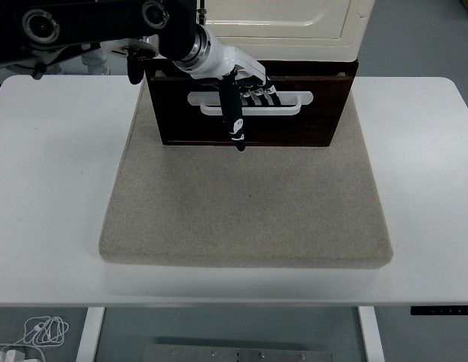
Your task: Open the drawer under the combination cabinet
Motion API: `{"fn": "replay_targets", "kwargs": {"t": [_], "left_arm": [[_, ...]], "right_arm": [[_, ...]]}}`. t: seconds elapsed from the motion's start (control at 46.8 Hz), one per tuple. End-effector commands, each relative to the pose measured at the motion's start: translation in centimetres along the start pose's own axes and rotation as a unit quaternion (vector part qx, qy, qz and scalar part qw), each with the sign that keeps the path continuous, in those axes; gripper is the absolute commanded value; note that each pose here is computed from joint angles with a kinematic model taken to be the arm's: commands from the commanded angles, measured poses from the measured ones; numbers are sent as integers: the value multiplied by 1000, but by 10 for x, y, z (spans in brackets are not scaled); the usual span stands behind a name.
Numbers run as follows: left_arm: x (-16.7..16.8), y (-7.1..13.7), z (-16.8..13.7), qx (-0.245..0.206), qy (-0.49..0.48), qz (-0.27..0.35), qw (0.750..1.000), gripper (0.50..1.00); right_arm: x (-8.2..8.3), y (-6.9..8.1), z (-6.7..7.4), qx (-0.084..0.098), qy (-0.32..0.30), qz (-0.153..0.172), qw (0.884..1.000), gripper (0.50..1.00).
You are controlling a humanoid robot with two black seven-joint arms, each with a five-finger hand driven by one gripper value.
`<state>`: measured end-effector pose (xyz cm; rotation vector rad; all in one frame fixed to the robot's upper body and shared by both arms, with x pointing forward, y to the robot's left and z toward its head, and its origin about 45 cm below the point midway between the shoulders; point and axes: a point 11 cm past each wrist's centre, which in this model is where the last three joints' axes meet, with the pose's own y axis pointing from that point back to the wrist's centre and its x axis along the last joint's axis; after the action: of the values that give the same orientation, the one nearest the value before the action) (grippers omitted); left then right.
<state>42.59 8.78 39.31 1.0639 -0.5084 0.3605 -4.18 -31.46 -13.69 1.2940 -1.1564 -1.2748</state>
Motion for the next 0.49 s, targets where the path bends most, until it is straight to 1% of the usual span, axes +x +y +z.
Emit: {"fn": "replay_targets", "kwargs": {"t": [0.0,0.47], "left_arm": [[-3,1,0,-1,-2,-4,1000,1000],[-10,11,3,-12,-10,-18,1000,1000]], "right_arm": [[0,0,0,0,0,0,1000,926],[0,0,0,0,0,0,1000,926]]}}
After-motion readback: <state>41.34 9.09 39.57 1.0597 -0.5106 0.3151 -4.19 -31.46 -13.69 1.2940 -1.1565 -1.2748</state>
